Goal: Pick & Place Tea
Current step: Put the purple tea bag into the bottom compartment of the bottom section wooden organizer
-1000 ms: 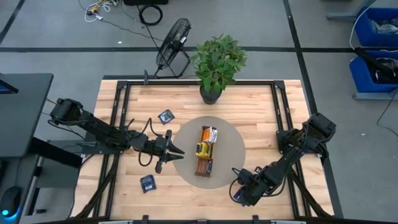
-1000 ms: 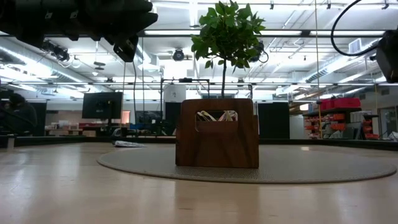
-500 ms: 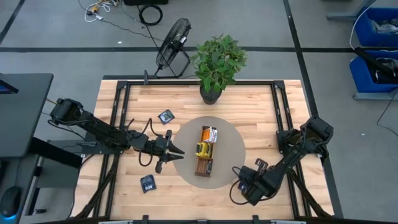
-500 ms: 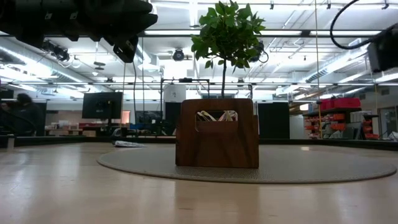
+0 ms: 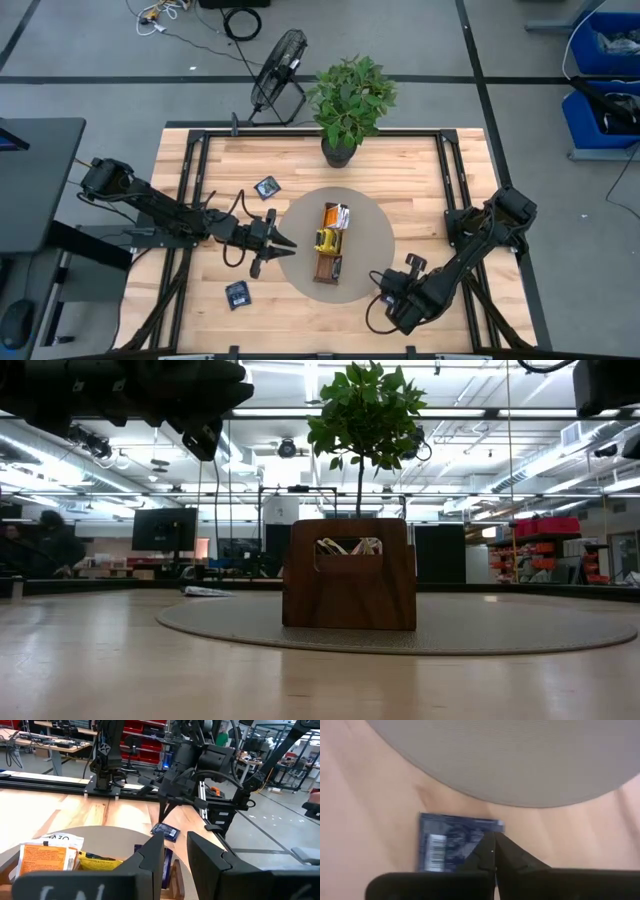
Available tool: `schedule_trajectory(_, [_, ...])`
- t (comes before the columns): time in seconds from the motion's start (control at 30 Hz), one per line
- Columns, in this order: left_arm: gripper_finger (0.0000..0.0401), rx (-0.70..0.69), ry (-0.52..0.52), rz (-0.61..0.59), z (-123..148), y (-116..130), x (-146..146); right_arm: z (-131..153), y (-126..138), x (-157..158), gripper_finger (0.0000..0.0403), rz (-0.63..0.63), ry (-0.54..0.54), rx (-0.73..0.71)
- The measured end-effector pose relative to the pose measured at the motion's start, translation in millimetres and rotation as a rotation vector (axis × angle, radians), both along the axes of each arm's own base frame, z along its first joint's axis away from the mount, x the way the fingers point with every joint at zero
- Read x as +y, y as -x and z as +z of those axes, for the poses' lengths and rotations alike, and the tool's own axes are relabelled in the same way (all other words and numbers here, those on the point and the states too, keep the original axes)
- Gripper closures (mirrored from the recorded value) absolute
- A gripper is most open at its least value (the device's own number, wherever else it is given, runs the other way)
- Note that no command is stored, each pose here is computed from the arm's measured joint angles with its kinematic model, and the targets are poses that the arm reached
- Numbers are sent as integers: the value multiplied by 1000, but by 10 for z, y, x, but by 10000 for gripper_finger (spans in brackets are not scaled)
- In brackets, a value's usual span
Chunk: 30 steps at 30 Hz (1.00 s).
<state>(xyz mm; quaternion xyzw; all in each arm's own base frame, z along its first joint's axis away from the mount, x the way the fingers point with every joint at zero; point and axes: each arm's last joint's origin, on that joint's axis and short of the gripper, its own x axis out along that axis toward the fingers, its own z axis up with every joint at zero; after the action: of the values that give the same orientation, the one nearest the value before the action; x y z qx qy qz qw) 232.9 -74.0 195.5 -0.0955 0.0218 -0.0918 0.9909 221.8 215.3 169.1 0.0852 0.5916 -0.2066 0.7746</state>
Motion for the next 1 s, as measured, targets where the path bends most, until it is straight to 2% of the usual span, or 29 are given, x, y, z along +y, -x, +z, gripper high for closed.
schedule_trajectory(0.17, [314, 0, 0, 0, 0, 0, 0, -49, 32, 10, 362, -38, -46, 16])
schedule_trajectory(0.47, [314, 8, -2, 0, -9, 1, 0, -222, 89, -10, 209, -77, -110, 23])
schedule_trajectory(0.6, [314, 8, -3, 0, -9, 1, 0, -285, 109, -29, 165, -73, -129, 27])
schedule_trajectory(0.8, [314, 8, -3, 0, -9, 1, 0, -429, 169, -85, 172, -77, -159, 4])
schedule_trajectory(1.0, [314, 9, -3, 0, -10, 1, 0, -464, 184, -95, 224, -42, -170, -2])
